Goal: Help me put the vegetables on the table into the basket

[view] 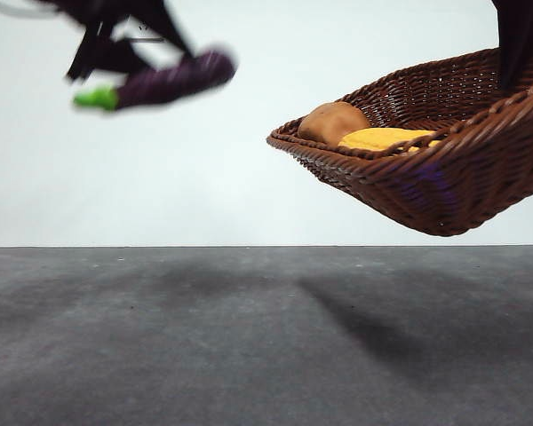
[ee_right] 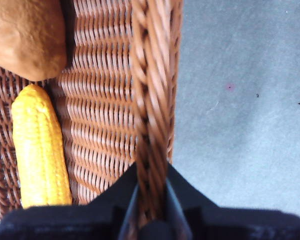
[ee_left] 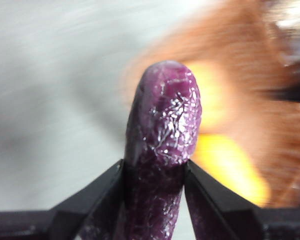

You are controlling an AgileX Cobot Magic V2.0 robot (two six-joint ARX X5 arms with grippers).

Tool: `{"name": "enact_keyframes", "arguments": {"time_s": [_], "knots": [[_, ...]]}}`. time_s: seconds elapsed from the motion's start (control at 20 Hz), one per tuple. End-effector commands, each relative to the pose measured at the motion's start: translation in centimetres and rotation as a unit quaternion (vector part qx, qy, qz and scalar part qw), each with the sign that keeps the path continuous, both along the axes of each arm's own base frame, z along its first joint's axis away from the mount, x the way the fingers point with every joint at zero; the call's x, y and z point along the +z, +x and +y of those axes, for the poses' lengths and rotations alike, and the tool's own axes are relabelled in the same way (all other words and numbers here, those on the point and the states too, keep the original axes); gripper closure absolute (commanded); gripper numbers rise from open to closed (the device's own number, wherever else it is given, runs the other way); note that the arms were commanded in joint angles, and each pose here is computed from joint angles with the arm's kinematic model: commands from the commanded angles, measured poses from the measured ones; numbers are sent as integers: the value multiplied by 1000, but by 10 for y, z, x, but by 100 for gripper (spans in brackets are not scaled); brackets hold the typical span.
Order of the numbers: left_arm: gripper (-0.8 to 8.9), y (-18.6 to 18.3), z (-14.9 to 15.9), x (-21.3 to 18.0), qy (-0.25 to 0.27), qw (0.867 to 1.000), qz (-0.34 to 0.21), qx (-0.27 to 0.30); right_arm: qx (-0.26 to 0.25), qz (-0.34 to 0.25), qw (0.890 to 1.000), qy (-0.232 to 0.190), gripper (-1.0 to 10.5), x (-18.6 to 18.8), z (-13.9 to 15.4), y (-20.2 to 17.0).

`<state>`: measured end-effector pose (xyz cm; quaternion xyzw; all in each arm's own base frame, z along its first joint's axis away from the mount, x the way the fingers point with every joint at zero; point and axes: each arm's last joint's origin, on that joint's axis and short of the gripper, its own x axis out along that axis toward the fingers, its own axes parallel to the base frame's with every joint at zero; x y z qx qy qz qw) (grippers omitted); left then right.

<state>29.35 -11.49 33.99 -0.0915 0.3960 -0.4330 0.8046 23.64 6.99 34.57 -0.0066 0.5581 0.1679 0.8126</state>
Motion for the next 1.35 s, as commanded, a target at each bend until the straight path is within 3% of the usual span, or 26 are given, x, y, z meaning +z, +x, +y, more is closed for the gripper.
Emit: {"name": "enact_keyframes", "arguments": {"time_s": [0.05, 0.3, 0.6, 0.75, 0.9, 1.0, 1.35], "knots": [[817, -21, -21, 17, -30, 999, -4, -22, -13, 0, 1000, 17, 963, -1, 1, 2], [814, -46, -79, 19, -29, 999, -1, -35, 14, 20, 996, 84, 963, -1, 6, 2], [798, -66, -127, 23, -60, 998, -28, 15, 13, 22, 996, 84, 963, -1, 6, 2], [545, -75, -137, 22, -39, 997, -37, 60, 14, 22, 996, 84, 963, -1, 6, 2], [487, -72, -145, 13, -44, 994, -6, 95, 21, 26, 995, 99, 963, -1, 7, 1], [309, -69, -148, 10, -53, 993, 6, 107, 21, 25, 995, 98, 963, -1, 7, 1], [279, -72, -148, 21, -73, 994, -32, 76, 12, 20, 997, 78, 963, -2, 6, 2]]}}
